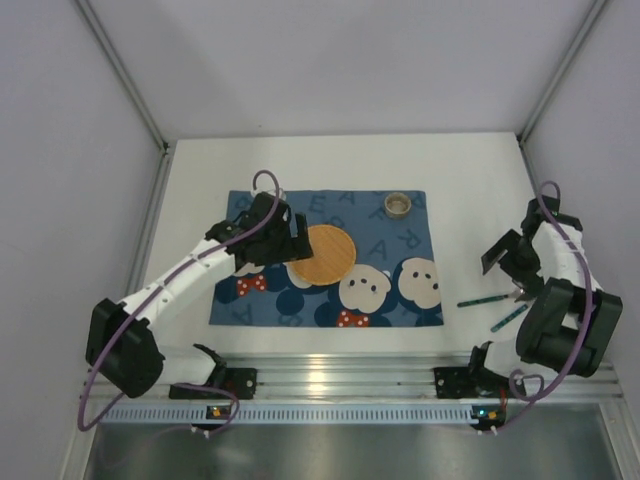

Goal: Set the dinner table for one person

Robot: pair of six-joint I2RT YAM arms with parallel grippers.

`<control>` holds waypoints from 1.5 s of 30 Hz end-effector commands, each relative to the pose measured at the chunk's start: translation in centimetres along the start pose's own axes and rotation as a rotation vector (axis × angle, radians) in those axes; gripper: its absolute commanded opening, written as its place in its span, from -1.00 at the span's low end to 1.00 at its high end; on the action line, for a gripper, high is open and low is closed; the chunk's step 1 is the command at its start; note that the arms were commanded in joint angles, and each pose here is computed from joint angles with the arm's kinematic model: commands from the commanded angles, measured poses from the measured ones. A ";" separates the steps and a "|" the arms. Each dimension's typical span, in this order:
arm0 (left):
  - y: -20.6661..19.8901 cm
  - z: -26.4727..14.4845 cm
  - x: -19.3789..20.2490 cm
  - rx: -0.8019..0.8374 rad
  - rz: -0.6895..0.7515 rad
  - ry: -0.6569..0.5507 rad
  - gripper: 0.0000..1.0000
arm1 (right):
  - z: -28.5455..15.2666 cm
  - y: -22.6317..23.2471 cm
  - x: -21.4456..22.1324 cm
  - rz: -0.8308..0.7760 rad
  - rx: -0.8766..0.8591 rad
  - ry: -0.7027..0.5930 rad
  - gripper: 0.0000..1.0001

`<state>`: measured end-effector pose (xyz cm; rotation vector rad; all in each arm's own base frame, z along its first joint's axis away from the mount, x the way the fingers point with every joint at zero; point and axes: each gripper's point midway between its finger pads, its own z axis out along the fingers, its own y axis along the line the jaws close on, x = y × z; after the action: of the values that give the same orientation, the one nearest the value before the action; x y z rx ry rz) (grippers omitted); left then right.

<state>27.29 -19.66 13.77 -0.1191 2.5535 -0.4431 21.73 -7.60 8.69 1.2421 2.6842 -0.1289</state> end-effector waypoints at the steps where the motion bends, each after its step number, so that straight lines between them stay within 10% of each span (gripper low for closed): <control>1: 0.1 -1.5 0.1 0.034 0.017 -0.028 0.92 | 1.5 -1.1 -0.4 0.072 0.052 -0.025 0.99; 15: 2.0 -4.0 0.8 0.001 0.016 -0.078 0.93 | 8.4 -0.1 1.3 0.149 0.053 0.081 0.74; 18: 2.1 -4.0 0.8 -0.006 0.007 -0.075 0.93 | 9.2 -0.3 1.4 0.127 0.078 0.082 0.44; 25: 2.0 -3.7 0.5 -0.017 -0.004 -0.074 0.93 | 9.5 0.0 0.8 0.031 0.123 0.053 -1.00; 35: 0.9 -2.8 -0.6 -0.014 0.025 -0.056 0.93 | -2.4 9.2 -4.7 -0.164 -0.027 -0.229 -1.00; 45: 0.9 -3.1 -1.7 -0.040 0.038 -0.080 0.94 | -9.0 24.8 10.3 -0.705 -0.350 -0.228 -1.00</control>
<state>26.31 -17.80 15.43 -0.1074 2.5214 -0.3821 34.99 13.43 17.45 0.3066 2.5607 0.0819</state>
